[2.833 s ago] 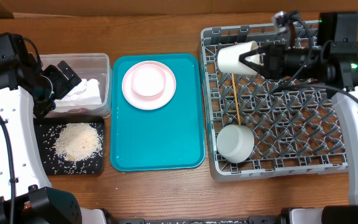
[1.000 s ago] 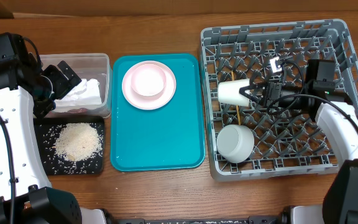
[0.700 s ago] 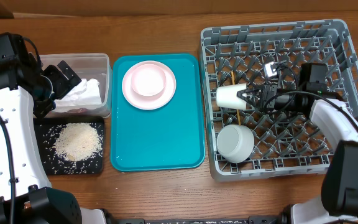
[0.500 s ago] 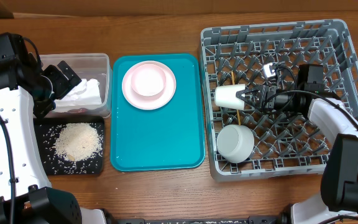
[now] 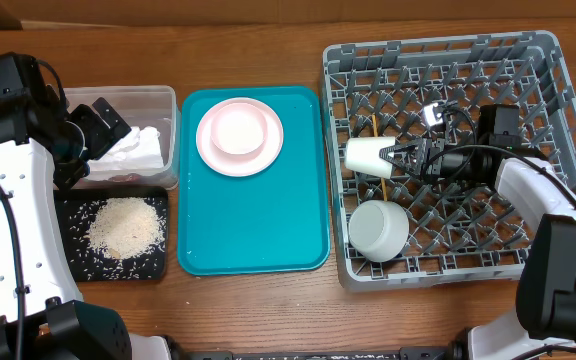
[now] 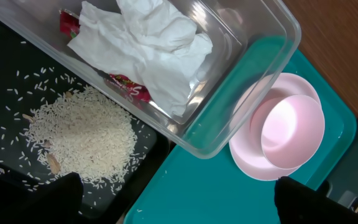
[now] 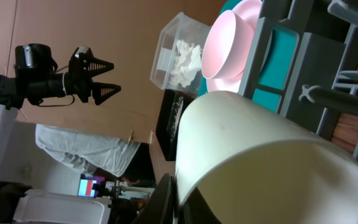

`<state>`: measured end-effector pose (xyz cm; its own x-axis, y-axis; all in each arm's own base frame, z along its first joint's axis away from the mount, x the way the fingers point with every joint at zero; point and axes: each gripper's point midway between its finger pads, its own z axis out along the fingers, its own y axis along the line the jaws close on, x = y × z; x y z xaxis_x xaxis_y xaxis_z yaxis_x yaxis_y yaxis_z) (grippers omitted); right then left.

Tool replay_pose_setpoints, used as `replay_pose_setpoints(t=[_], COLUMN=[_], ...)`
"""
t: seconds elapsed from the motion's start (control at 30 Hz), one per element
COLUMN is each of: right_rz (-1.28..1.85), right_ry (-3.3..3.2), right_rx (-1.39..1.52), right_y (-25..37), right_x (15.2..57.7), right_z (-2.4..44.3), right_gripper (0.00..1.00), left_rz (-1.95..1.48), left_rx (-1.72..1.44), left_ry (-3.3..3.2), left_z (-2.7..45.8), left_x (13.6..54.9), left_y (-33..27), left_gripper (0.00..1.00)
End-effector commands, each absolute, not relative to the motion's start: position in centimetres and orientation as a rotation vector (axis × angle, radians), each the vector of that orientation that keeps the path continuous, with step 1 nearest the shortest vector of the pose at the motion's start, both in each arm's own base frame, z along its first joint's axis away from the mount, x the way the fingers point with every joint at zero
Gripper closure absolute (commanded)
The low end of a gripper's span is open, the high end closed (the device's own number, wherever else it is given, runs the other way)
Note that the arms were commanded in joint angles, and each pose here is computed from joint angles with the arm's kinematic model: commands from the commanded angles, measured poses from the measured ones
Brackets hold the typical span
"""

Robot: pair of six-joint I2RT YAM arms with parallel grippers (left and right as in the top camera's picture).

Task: Sort waste into correct bins and load items into the dishwasher
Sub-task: 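Lower the pink cup into the rack's upper left area with right gripper, then open the right gripper, release the cup, and raise it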

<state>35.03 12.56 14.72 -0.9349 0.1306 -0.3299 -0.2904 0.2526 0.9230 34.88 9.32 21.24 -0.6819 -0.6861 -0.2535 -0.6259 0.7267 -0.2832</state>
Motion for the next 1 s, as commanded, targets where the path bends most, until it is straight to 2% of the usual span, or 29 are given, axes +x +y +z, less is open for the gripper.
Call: replay_pose_setpoints(t=[0.0, 0.13, 0.53, 0.77, 0.87, 0.97], right_rz=[1.598, 1.605, 1.641, 1.64, 1.578, 1.386], right_ry=[2.313, 2.324, 2.369, 2.369, 2.398, 2.51], right_rx=[-0.075, -0.037, 0.198, 0.199, 0.21, 0.245], right_y=[11.8, 11.3, 8.4, 8.4, 8.2, 7.0], right_x=[35.2, 35.1, 34.2, 33.8, 33.7, 33.4], right_z=[11.8, 11.7, 11.3, 12.2, 12.5, 12.0], right_gripper=[0.94, 0.91, 0.9, 0.89, 0.89, 0.89], left_rz=[-0.254, -0.254, -0.255, -0.254, -0.255, -0.254], left_rx=[-1.006, -1.007, -1.006, -1.006, -1.006, -1.006], left_ry=[2.561, 2.561, 2.561, 2.561, 2.561, 2.561], left_z=[22.2, 22.2, 22.2, 22.2, 22.2, 22.2], left_x=[35.1, 35.1, 35.1, 35.1, 35.1, 35.1], left_y=[9.4, 9.4, 9.4, 9.4, 9.4, 9.4], left_gripper=[0.0, 0.0, 0.0, 0.0, 0.0, 0.0])
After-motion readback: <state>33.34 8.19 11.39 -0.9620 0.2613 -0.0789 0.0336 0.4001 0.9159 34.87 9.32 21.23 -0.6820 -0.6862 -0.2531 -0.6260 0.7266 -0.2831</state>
